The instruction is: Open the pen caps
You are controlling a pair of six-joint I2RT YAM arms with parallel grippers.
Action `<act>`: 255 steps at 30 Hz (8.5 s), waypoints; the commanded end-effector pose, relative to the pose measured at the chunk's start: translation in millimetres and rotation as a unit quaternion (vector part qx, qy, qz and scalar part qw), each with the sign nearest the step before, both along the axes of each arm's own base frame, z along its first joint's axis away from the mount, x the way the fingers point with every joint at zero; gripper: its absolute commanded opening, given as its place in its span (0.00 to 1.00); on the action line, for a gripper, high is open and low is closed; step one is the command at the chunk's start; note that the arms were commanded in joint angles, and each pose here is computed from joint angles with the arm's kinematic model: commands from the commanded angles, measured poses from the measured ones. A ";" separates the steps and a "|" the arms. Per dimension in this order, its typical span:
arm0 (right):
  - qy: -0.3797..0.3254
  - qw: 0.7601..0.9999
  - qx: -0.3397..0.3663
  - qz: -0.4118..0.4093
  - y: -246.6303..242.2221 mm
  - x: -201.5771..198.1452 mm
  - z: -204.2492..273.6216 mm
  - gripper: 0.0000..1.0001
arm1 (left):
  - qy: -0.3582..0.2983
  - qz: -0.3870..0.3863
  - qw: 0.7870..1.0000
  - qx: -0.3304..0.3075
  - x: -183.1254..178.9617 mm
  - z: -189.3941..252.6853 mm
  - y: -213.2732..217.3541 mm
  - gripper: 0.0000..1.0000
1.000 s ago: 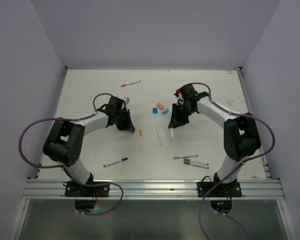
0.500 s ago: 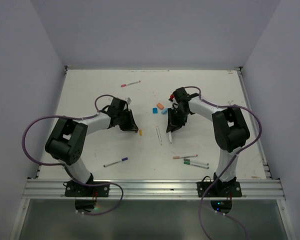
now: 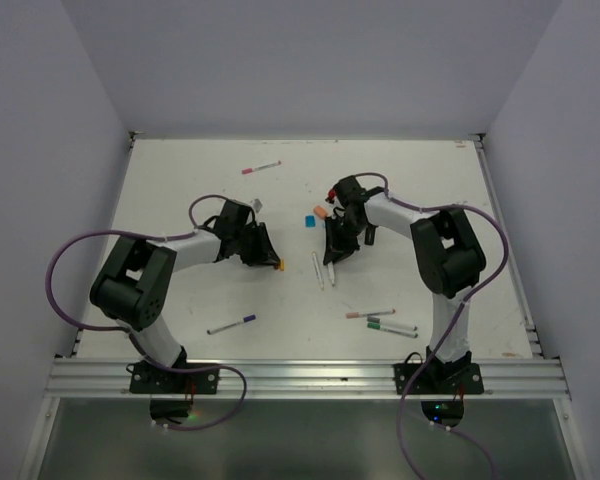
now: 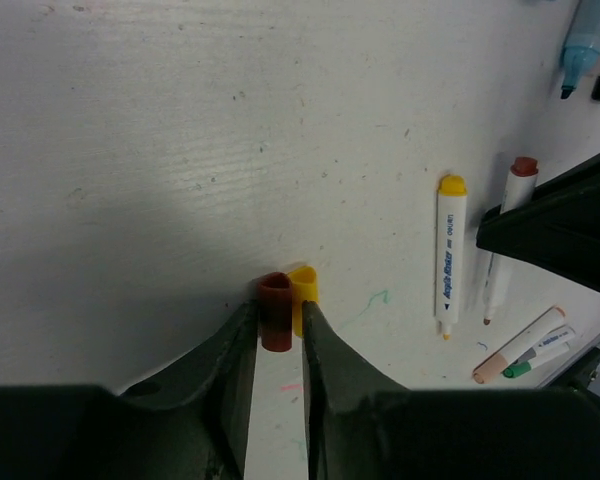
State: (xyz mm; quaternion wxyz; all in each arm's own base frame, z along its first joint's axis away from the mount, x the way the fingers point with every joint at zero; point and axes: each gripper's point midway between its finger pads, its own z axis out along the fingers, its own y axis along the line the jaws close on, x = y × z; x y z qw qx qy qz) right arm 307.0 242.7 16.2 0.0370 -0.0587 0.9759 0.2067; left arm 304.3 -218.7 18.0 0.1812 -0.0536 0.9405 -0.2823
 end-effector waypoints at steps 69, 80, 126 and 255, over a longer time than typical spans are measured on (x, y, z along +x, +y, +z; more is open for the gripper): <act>-0.075 0.995 0.065 0.032 -25.5 -92.4 107.1 0.50 | -0.382 -0.239 0.866 0.218 329.8 34.7 45.2 1.00; -0.111 0.989 0.092 0.028 -14.1 -76.4 132.0 0.50 | -0.295 -0.219 0.917 0.157 303.7 19.8 36.1 1.00; -0.140 0.983 0.119 -0.020 -10.1 -69.1 202.3 0.49 | -0.123 -0.046 0.982 0.136 179.2 46.6 43.0 0.00; -0.151 0.879 0.406 -0.198 -9.1 121.1 229.7 0.00 | -0.117 -0.225 0.946 -0.202 -88.7 140.9 -35.0 0.00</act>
